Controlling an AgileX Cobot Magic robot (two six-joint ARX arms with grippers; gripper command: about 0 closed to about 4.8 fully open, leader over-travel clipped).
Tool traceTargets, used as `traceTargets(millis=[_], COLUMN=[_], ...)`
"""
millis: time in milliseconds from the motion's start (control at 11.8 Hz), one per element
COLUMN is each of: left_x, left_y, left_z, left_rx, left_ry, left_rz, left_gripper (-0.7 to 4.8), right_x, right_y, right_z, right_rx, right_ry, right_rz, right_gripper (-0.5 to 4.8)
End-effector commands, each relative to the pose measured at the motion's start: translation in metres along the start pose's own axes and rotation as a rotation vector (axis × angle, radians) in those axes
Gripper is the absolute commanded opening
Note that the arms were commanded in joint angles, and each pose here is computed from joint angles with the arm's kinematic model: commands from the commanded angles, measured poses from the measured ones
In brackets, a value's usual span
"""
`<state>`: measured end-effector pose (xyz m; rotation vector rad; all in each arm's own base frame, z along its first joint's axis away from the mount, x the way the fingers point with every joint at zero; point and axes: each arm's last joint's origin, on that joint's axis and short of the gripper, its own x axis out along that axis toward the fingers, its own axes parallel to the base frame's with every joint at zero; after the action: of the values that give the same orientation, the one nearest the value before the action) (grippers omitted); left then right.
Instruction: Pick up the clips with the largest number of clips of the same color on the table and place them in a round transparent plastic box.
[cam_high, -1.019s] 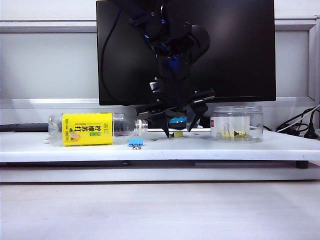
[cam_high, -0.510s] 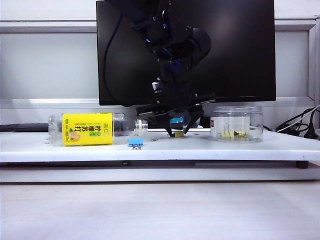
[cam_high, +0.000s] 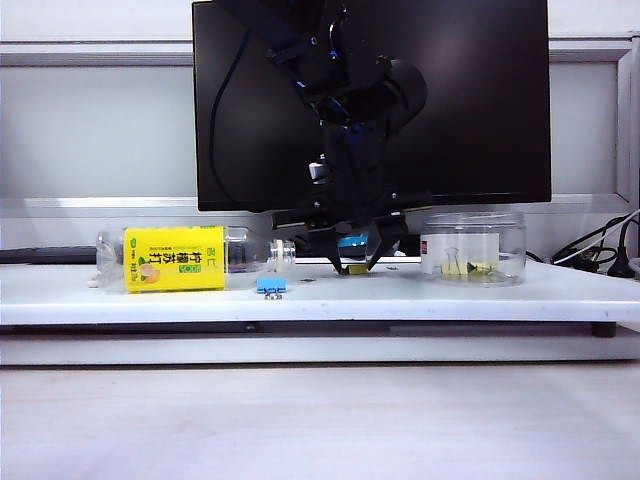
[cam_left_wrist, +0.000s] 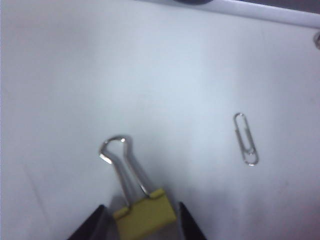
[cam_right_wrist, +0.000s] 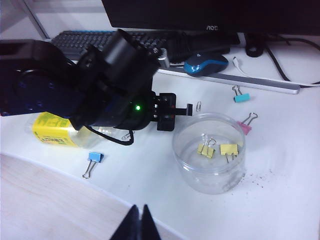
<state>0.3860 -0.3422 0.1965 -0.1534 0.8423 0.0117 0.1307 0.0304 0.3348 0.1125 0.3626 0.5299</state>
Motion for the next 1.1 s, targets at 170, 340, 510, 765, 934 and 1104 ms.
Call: traceTargets(millis=[170,340,510,765,934,1104], left_x=[0.017,0.017,0.013,0.0,-0.017,-0.032], left_y=[0.011,0.011,0.01,0.007,-0.001,-0.005], left_z=[-0.021,-0.021,-0.019,-0.006,0.015,0.029], left_rx=[0.065,0.091,0.109,0.16,0.223,0.257], left_ry=[0.127,0.134,0.141,0.101,0.042,-0.003], left_rz=[0.083,0.085,0.063,0.023,-0.027,-0.058], left_gripper=[1.72,1.16,1.16,1.16,1.16,1.16], right_x=[-0.001,-0.001,-0.001,-0.001,-0.001,-0.001], right_y=[0.001,0.001,0.001,0.001,0.0,-0.002], right_z=[0.003,0.003,0.003,0.003,0.003,0.002], right_rx=[-0.007,-0.007,-0.007,-0.008,-0.016,-0.033], right_ry=[-0.019,-0.019,-0.019,-0.02,-0.021,-0.016], right_rz=[0.0,0.0,0.0,0.0,-0.013,-0.087], right_gripper=[0.13,0.13,0.13,0.13,0.13,0.13])
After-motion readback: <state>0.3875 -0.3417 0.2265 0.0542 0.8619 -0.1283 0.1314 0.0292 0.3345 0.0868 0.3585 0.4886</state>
